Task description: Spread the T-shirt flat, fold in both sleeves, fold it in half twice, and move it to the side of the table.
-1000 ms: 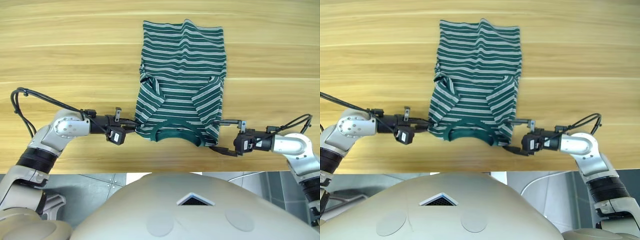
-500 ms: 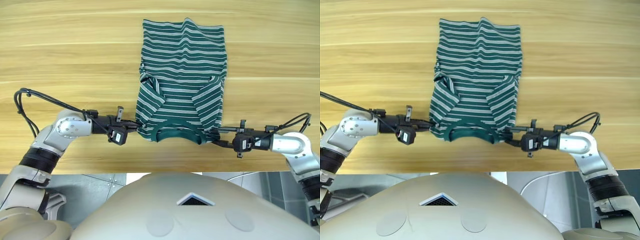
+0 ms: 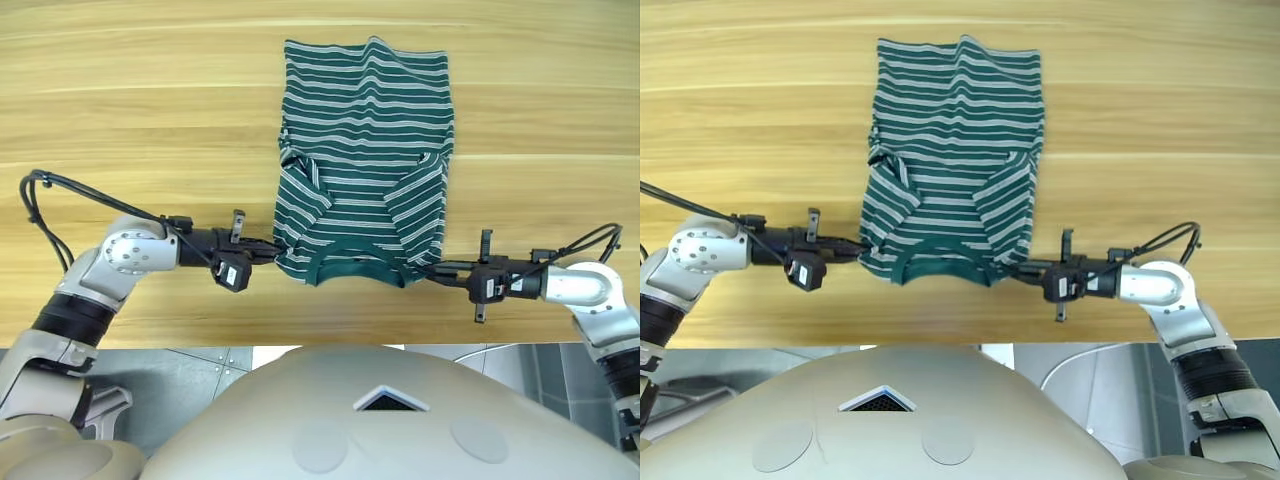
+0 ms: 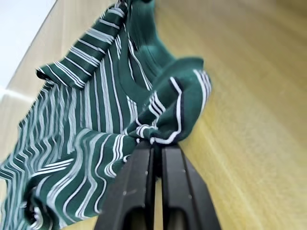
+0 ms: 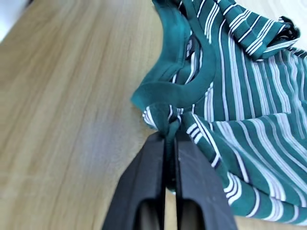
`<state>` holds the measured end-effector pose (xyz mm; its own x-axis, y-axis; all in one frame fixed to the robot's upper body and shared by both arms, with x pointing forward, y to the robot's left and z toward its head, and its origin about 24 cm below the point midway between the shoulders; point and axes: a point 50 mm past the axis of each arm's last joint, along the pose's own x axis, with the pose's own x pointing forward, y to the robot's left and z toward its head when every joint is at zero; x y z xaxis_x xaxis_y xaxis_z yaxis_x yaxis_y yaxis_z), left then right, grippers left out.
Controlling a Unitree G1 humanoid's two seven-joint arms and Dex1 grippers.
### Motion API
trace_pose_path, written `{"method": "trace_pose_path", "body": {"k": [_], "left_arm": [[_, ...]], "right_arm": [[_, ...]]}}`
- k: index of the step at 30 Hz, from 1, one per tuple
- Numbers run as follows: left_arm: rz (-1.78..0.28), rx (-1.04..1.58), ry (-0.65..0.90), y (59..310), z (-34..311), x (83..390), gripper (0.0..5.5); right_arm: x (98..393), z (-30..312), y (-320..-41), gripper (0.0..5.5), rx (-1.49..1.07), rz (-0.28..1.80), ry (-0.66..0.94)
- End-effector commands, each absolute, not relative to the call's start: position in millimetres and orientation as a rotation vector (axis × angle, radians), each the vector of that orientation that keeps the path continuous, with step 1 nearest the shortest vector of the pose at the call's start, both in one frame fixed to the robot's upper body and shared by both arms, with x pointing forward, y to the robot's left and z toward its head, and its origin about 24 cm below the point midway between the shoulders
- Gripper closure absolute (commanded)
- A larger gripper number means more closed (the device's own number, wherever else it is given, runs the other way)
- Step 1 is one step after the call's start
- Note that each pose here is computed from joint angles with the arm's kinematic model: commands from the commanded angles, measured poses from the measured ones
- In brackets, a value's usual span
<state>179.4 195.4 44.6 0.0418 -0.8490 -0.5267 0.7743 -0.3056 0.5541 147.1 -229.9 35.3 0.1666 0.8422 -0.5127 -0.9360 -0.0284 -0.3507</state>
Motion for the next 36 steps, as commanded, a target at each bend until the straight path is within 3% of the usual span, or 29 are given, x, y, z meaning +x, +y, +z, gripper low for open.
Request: {"method": "trace_pose_path", "body": {"k": [1,10,19,25,30,36], "left_arm": [[-1.625,0.973,-0.115,200,52,177,5.5],[-1.664,0.958,-0.116,212,67,162,5.5],[-1.696,0.766,-0.321,204,112,142,5.5],[-1.705,0.73,-0.32,206,111,139,5.5],[-1.628,0.741,-0.295,201,100,158,5.5],[-1.416,0.71,-0.429,186,114,200,5.5]], "right_arm": [[141,48,-234,5.45,-0.715,1.484,0.119],[121,78,-238,5.45,-0.629,1.558,-0.004],[112,103,-241,5.45,-0.548,1.588,-0.12],[111,103,-242,5.45,-0.545,1.586,-0.117],[131,104,-247,5.45,-0.548,1.457,-0.149],[170,111,-248,5.45,-0.532,1.242,-0.237]]}}
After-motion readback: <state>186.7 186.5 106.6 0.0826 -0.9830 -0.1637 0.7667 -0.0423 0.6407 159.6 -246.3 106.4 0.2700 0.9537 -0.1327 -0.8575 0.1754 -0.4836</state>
